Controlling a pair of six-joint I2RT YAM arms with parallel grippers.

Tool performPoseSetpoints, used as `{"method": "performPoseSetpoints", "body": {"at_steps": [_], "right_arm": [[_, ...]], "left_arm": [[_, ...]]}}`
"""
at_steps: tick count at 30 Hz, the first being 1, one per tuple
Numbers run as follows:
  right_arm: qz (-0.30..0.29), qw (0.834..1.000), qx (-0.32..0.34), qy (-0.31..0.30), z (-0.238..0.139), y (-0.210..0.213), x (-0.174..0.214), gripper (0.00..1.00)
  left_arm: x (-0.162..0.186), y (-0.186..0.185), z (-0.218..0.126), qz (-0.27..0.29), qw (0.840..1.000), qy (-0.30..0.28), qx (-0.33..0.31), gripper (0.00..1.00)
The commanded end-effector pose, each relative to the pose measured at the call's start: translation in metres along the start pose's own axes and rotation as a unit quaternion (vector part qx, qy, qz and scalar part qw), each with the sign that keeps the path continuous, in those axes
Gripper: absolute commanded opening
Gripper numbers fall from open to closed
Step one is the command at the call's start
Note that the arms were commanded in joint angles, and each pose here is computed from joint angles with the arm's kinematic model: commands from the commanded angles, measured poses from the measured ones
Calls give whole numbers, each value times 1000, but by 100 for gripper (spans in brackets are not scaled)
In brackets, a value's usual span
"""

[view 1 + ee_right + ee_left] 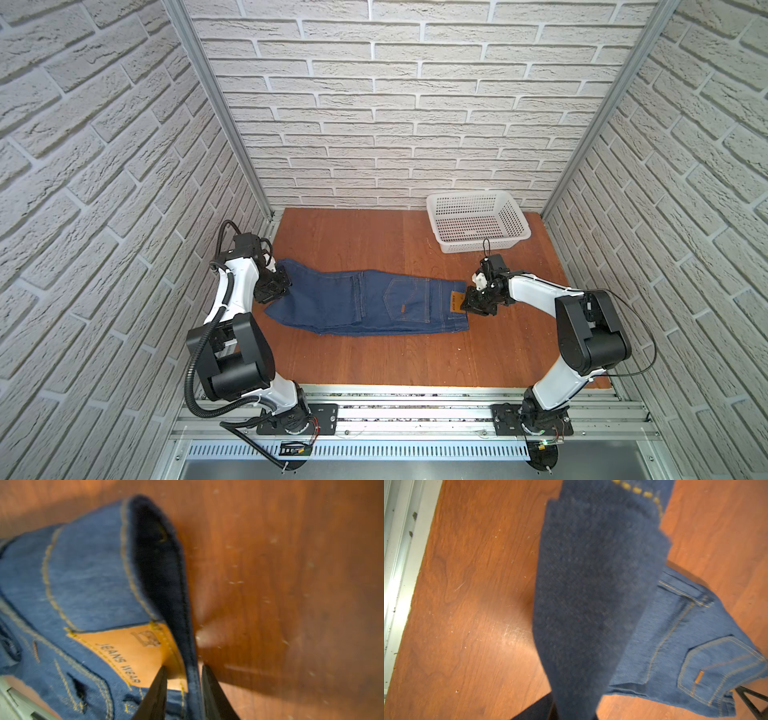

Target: Fold and stack the trousers

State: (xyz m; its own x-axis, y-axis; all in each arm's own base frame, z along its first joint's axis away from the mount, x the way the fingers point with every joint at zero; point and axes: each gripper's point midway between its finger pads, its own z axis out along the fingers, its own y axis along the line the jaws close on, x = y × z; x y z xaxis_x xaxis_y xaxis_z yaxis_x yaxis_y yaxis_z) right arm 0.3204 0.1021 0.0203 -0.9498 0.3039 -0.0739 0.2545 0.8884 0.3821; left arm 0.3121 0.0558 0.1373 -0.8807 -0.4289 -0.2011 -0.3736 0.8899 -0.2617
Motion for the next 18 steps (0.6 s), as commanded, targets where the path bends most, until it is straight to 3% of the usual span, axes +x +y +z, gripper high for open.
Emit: {"method": "performPoseSetpoints", "body": {"at_steps": [1,8,18], "right_arm": [[-12,1000,-26,6,6,12,0,24],[-26,999,-39,19,15,22,8,15],[-31,998,-46,16,12,30,13,14]], "left_arm": [[6,-25,-23,15,999,-16,23,0],[36,-98,-34,60,997,-13,43,0],[78,-191,-23,90,993,-9,80,0]]}}
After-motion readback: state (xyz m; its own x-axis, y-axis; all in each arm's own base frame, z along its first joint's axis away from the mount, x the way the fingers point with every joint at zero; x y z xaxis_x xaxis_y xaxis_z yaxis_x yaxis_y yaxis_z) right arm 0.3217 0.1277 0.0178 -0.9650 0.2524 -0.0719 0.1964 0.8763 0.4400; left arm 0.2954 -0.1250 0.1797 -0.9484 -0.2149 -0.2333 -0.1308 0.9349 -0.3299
